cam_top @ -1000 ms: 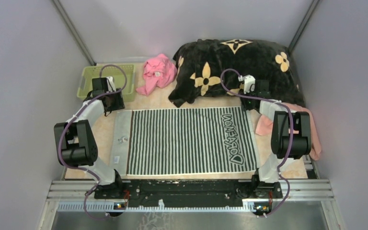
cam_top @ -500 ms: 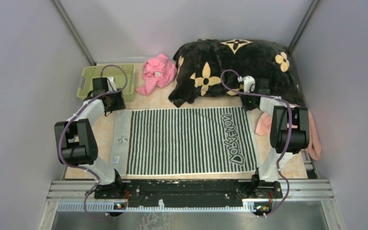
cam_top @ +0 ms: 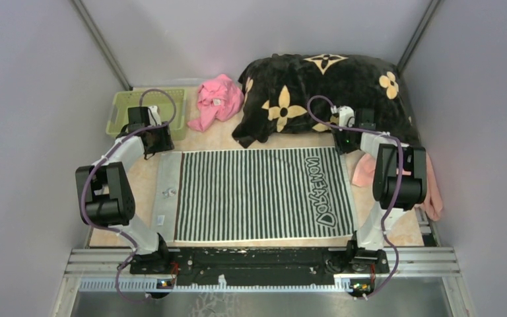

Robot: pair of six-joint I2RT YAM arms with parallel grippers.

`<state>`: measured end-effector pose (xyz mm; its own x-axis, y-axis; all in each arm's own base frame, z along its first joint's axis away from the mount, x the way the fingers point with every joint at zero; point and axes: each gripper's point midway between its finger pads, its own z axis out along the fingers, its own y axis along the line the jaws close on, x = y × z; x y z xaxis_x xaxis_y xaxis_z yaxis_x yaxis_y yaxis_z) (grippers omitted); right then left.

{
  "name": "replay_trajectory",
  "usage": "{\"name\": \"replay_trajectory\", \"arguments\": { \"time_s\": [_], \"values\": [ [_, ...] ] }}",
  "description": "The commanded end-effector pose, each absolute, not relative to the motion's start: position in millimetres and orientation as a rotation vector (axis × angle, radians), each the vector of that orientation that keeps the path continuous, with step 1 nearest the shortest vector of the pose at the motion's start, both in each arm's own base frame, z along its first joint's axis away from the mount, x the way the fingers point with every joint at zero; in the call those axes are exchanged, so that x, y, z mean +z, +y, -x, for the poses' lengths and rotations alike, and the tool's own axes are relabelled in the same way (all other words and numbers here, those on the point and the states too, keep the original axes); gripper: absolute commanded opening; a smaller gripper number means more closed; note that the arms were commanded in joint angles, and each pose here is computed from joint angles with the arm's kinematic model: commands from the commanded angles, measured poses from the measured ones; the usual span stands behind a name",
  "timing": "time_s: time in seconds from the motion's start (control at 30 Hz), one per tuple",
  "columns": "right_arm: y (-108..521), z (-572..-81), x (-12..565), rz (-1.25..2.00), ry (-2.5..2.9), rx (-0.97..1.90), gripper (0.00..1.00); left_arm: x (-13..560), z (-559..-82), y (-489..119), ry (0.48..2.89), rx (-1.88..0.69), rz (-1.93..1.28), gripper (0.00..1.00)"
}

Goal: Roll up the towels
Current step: Fold the towel at the center of the board.

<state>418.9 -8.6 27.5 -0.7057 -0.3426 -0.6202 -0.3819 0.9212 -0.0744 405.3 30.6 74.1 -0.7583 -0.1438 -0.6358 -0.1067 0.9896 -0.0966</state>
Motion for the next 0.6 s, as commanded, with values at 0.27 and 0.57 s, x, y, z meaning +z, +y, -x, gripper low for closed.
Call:
{"name": "replay_trajectory", "arguments": {
  "time_s": [0.27, 0.57],
  "values": [
    [-14.1, -439.9, 32.0, 0.494, 2.370, 0.144, 0.39, 75.6, -410.0, 29.3, 2.440, -0.099, 0.173, 0.60],
    [-15.3, -433.6, 14.4, 0.539, 2.449, 0.161, 0.31, 73.3, -410.9, 31.9, 2.451, -0.084, 0.163, 0.60]
  ]
}}
